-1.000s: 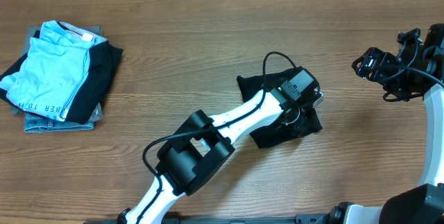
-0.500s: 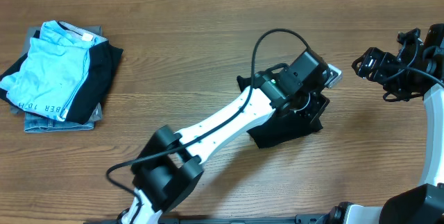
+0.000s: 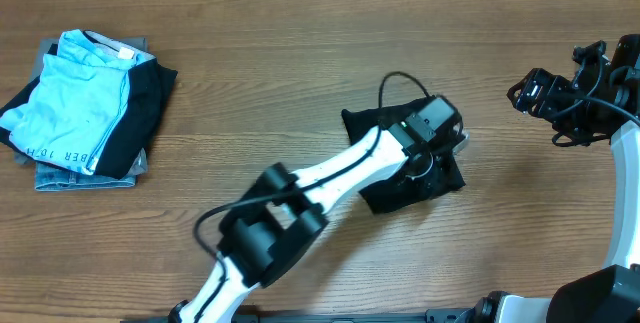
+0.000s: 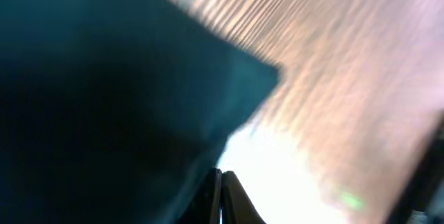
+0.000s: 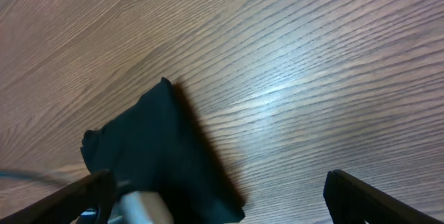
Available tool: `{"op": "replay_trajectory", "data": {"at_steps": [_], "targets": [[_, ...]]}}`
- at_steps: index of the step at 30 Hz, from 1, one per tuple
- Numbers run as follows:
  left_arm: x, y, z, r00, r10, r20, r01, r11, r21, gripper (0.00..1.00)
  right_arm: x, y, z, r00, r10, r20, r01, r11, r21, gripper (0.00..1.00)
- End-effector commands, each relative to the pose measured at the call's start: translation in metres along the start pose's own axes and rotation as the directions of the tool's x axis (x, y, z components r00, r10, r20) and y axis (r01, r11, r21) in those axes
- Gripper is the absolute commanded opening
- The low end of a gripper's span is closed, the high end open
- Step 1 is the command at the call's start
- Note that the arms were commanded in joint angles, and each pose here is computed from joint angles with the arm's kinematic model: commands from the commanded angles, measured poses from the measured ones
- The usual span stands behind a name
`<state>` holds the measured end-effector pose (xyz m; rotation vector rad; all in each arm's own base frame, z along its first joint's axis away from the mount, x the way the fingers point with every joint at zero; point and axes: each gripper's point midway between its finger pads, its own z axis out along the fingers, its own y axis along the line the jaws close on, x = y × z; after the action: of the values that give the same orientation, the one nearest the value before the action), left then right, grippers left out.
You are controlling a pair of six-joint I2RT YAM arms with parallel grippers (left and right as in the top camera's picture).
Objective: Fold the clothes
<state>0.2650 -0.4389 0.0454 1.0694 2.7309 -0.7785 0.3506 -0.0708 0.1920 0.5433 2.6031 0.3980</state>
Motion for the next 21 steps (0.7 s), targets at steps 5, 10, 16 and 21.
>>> {"op": "replay_trajectory", "data": {"at_steps": [5, 10, 16, 21], "targets": [[-0.043, 0.021, -0.148, 0.948, -0.125, 0.293, 0.179, 0.97, -0.163, 0.06, -0.004, 0.0, -0.003, 1.0, -0.001, 0.016, 0.001, 1.0, 0.006, 1.0], [-0.02, 0.063, -0.125, 0.94, -0.24, 0.241, 0.305, 0.909, -0.284, 0.09, -0.004, 0.0, -0.003, 1.0, -0.001, 0.016, 0.001, 1.0, 0.006, 1.0], [-0.001, 0.089, -0.076, 0.935, -0.32, 0.149, 0.353, 0.875, -0.332, 0.82, -0.004, 0.0, -0.003, 1.0, -0.001, 0.016, 0.001, 1.0, 0.006, 1.0], [0.004, 0.108, -0.073, 0.902, -0.404, 0.153, 0.432, 0.837, -0.337, 1.0, -0.004, 0.0, -0.003, 1.0, -0.001, 0.016, 0.001, 1.0, 0.006, 1.0]]}}
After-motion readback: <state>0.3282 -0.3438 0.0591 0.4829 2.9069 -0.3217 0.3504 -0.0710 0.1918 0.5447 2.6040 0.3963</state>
